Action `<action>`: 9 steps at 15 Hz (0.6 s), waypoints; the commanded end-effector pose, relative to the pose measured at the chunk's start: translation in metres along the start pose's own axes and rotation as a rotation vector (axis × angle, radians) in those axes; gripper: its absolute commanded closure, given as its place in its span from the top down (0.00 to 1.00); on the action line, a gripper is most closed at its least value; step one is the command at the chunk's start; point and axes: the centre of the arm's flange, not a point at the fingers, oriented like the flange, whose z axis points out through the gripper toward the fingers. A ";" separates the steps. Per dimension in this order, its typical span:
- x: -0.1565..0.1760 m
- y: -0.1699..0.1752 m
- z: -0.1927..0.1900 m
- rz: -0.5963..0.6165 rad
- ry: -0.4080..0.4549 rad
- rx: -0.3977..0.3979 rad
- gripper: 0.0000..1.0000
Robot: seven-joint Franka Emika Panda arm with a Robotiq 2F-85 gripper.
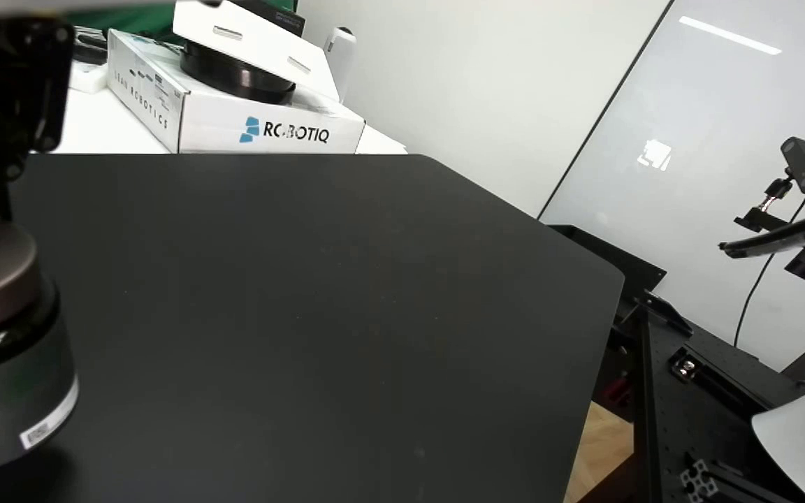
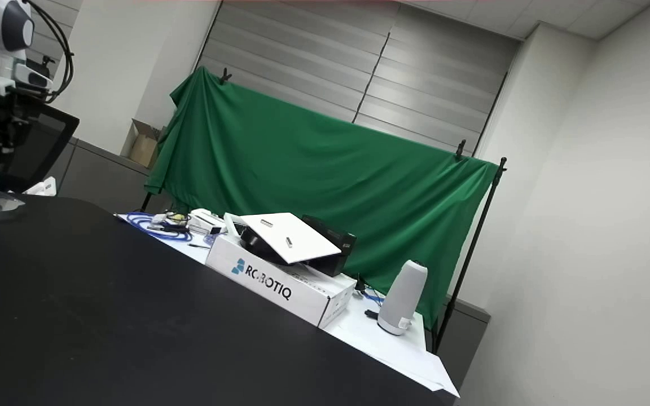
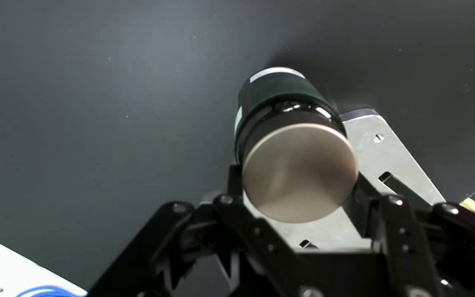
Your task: Move the bottle to the back of the table then move it to the left and set it on top of the silver object
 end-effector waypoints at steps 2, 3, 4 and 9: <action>0.000 0.000 0.002 -0.001 0.001 0.001 0.60; -0.001 0.000 0.003 -0.001 0.000 0.001 0.60; -0.001 -0.001 0.004 -0.002 -0.001 0.001 0.60; -0.001 -0.001 0.005 -0.002 -0.001 0.001 0.60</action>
